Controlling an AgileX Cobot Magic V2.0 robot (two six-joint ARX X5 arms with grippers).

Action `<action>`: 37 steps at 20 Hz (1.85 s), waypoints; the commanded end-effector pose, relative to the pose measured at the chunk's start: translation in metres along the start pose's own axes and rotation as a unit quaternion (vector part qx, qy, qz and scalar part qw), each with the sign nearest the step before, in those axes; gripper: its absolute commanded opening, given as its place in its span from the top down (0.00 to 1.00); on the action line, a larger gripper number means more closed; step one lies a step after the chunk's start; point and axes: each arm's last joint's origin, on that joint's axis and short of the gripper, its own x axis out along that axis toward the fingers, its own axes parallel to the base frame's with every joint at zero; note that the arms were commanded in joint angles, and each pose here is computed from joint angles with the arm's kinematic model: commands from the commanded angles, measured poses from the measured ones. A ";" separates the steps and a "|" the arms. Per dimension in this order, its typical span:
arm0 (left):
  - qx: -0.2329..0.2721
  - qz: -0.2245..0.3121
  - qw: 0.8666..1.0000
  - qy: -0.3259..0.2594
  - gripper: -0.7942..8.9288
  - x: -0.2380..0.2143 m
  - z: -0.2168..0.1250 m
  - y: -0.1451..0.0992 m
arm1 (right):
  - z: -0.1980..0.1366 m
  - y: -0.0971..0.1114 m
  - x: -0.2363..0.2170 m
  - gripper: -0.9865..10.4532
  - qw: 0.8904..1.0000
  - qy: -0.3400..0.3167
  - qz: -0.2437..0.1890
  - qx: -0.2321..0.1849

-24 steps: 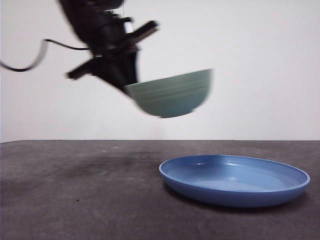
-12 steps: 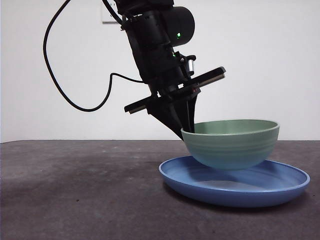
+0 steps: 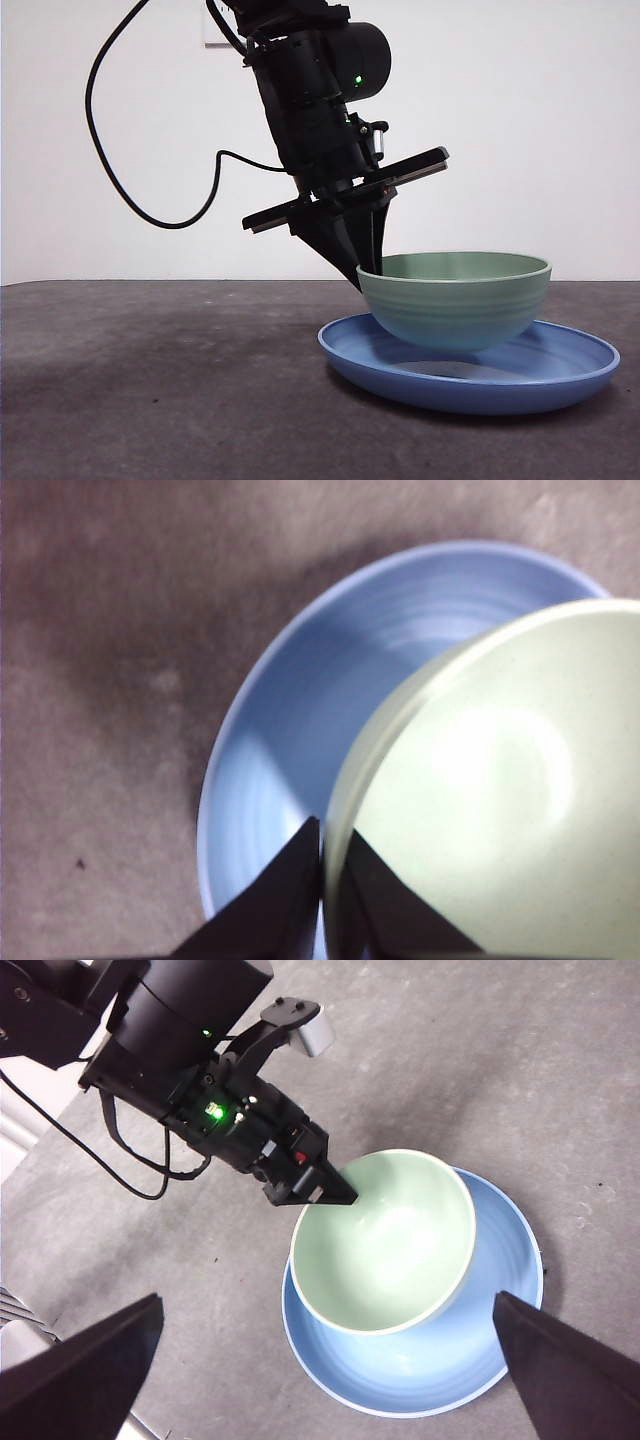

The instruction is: Place the green bowl on the blue plate

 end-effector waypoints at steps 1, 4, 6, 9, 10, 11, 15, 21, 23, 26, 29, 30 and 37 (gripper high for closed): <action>0.000 -0.001 1.000 0.000 0.90 0.007 0.004 -0.005 | 0.004 0.003 -0.002 0.40 1.000 -0.007 0.003 -0.011; 0.000 0.002 1.000 0.007 0.89 0.007 0.002 -0.005 | 0.004 0.002 -0.002 0.40 1.000 -0.007 0.003 -0.011; 0.000 0.002 1.000 0.008 0.88 0.007 0.002 -0.005 | 0.004 0.003 -0.002 0.40 1.000 -0.007 0.003 -0.011; 0.000 0.002 1.000 0.009 0.77 0.007 0.002 -0.004 | 0.004 0.003 -0.002 0.40 1.000 -0.007 0.003 -0.011; 0.000 0.002 1.000 0.009 0.75 0.007 0.002 -0.004 | 0.004 0.003 -0.002 0.40 1.000 -0.007 0.003 -0.011; 0.000 0.002 1.000 0.009 0.75 0.007 0.002 -0.004 | 0.004 0.003 -0.002 0.40 1.000 -0.007 0.003 -0.011; -0.005 0.002 1.000 0.007 0.71 0.000 0.003 -0.003 | 0.004 0.002 -0.002 0.40 1.000 -0.007 0.003 -0.011; 0.052 -0.006 0.998 -0.025 0.50 -0.056 0.000 -0.008 | 0.004 0.002 -0.002 0.40 1.000 -0.007 0.003 -0.011; 0.077 -0.009 0.996 -0.041 0.50 -0.088 -0.007 -0.011 | 0.004 0.002 -0.002 0.40 1.000 -0.007 0.003 -0.011; 0.109 -0.016 0.991 -0.075 0.50 -0.142 -0.023 -0.014 | 0.004 0.002 -0.002 0.40 1.000 -0.006 0.003 -0.011; 0.135 -0.021 0.985 -0.109 0.50 -0.191 -0.046 -0.014 | 0.004 0.002 -0.002 0.40 1.000 -0.006 0.003 -0.010; 0.144 -0.021 0.982 -0.117 0.50 -0.203 -0.054 -0.013 | 0.004 0.002 -0.002 0.40 1.000 -0.006 0.003 -0.010; 0.135 0.001 0.978 -0.159 0.50 -0.229 -0.120 0.023 | 0.004 0.003 -0.002 0.40 1.000 -0.006 0.003 -0.010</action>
